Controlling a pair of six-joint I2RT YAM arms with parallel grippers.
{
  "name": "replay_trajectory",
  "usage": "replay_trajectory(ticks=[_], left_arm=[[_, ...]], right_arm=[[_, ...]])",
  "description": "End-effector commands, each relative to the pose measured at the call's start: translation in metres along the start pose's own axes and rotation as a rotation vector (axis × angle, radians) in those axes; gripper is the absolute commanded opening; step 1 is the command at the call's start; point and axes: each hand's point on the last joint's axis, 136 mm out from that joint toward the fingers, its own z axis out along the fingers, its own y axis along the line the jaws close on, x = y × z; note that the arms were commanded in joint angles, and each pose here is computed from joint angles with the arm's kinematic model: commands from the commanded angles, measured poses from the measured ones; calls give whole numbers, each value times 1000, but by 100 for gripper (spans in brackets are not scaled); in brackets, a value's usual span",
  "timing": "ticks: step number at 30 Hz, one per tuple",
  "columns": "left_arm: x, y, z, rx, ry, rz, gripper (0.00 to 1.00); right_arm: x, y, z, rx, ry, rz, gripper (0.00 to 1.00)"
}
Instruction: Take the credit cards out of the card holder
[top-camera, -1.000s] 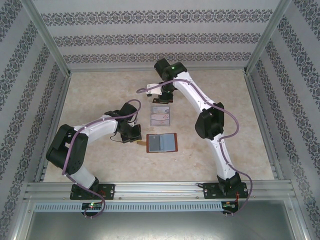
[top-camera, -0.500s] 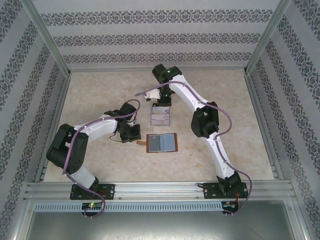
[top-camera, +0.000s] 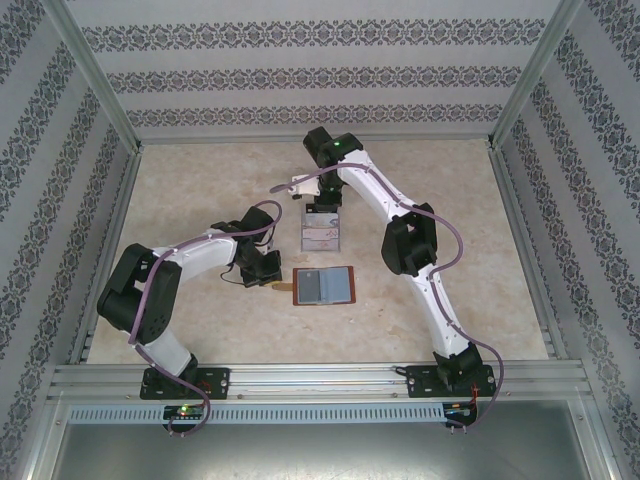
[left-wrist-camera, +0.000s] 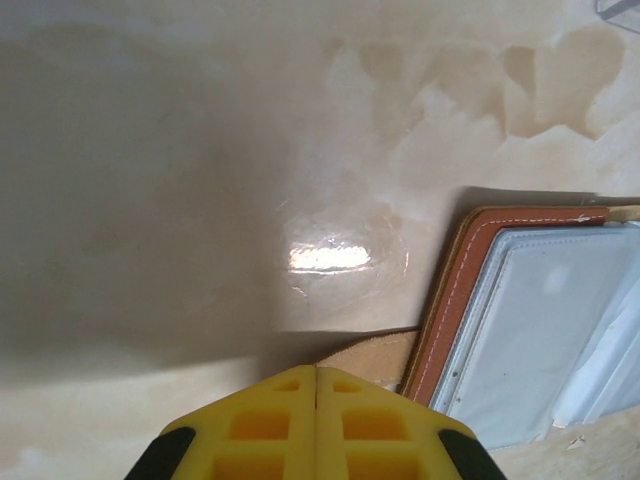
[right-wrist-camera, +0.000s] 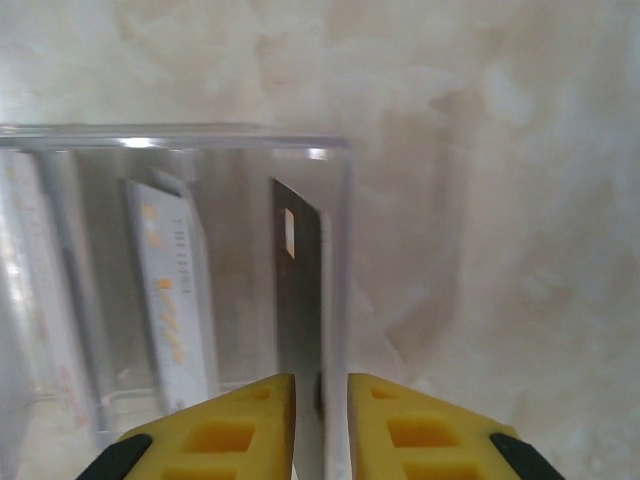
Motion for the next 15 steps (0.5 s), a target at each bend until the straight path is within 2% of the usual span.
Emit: replay_trajectory(ticks=[1,15], left_arm=[[-5,0,-3,-1,3,-10,5],[-4,-2,-2,7,12,-7,5]], right_arm=[[0,-23,-19,105,-11,27,21],[-6,-32,-33,165,-30,31,22]])
